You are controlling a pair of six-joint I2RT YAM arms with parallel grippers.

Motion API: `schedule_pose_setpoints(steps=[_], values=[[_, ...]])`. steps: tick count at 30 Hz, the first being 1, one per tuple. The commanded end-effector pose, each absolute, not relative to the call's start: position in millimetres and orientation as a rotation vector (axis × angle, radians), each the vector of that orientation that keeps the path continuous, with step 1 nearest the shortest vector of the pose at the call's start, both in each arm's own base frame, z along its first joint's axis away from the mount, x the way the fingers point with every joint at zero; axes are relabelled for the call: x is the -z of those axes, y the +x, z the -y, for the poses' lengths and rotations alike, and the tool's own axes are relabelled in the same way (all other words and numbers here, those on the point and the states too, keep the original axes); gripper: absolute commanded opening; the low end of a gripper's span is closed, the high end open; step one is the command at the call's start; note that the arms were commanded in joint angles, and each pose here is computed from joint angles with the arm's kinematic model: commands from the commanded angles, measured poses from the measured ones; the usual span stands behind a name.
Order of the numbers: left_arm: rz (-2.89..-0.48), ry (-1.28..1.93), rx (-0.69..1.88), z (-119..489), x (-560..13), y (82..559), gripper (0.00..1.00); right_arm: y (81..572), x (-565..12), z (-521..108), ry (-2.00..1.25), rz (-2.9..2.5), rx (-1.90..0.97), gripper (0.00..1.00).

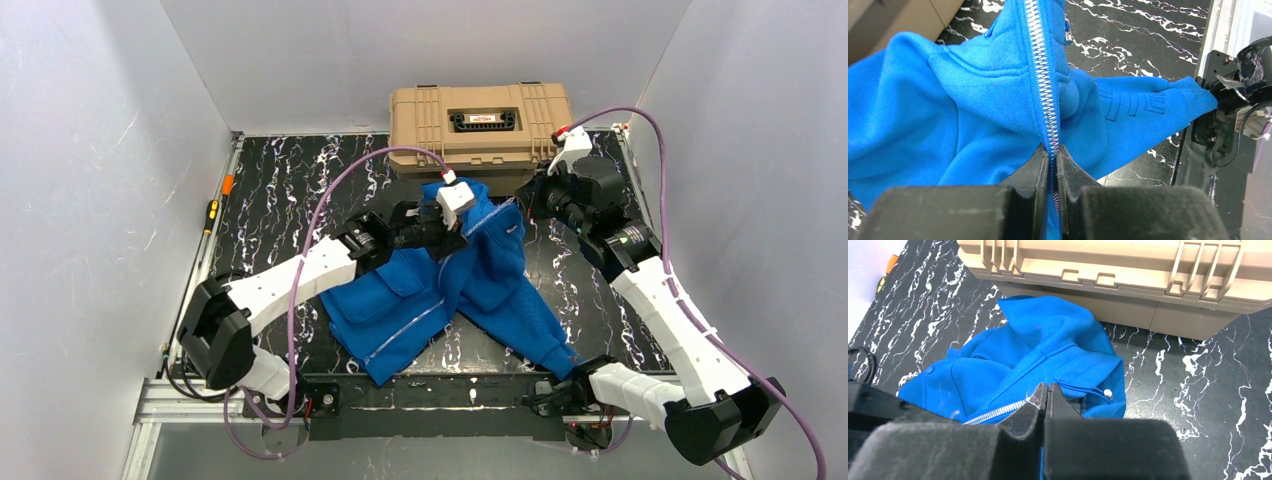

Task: Zip up the jacket
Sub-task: Reset both arms

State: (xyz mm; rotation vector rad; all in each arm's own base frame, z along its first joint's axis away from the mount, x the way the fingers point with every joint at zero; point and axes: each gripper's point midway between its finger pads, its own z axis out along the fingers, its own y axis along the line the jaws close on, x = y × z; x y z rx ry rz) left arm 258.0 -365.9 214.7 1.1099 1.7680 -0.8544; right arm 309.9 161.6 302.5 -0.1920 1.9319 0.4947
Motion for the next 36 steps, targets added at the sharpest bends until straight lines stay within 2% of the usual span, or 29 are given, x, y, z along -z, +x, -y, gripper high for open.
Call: schedule_pose_setpoints(steps=[1, 5, 8, 9, 11, 12, 16, 21, 24, 26, 29, 30, 34, 36], values=[[-1.720, 1.216, 0.807, 341.3, -218.7, 236.0, 0.00, 330.5, -338.0, -131.3, -0.137, -1.806, -0.295, 0.01], [-1.712, 1.217, 0.804, 338.2, -221.2, 233.8, 0.02, 331.9, -340.5, -135.9, -0.149, -1.789, -0.318, 0.01], [-1.713, 1.204, 0.794, 341.9, -232.6, 239.5, 0.18, 335.7, -341.2, -133.1, -0.128, -1.781, -0.301, 0.01], [-1.708, 1.195, 0.784, 343.1, -239.1, 243.3, 0.39, 338.1, -342.8, -130.3, -0.116, -1.772, -0.285, 0.01], [-1.727, 1.151, 0.746, 342.1, -251.7, 253.5, 0.94, 345.1, -348.1, -122.7, -0.088, -1.743, -0.236, 0.01], [-1.748, 1.125, 0.730, 339.8, -259.1, 259.8, 0.98, 350.1, -351.1, -115.6, -0.058, -1.730, -0.199, 0.01], [-1.791, 0.964, 0.699, 319.8, -312.4, 297.6, 0.98, 378.1, -378.2, -69.8, 0.135, -1.645, -0.052, 0.01], [-1.782, 0.775, 0.529, 258.4, -369.2, 344.8, 0.98, 390.9, -449.6, -17.3, 0.356, -1.425, -0.017, 0.01], [-1.759, 0.683, 0.420, 214.3, -394.4, 360.2, 0.98, 391.5, -476.0, -28.7, 0.314, -1.353, -0.099, 0.01], [-1.771, 0.630, 0.367, 190.0, -399.3, 361.7, 0.98, 400.4, -454.6, -63.4, 0.204, -1.453, -0.244, 0.01], [-1.829, 0.515, 0.282, 153.9, -385.7, 361.7, 0.98, 391.8, -378.7, -146.4, 0.002, -1.679, -0.579, 0.12], [-1.857, 0.482, 0.255, 143.3, -376.2, 361.2, 0.98, 379.3, -355.3, -175.0, -0.092, -1.725, -0.656, 0.19], [-1.992, 0.369, 0.174, 106.8, -337.4, 360.3, 0.98, 306.9, -274.5, -281.0, -0.515, -1.920, -0.797, 0.53], [-2.051, 0.321, 0.129, 89.4, -323.2, 362.1, 0.98, 286.2, -246.7, -296.4, -0.630, -2.036, -0.761, 0.71]])
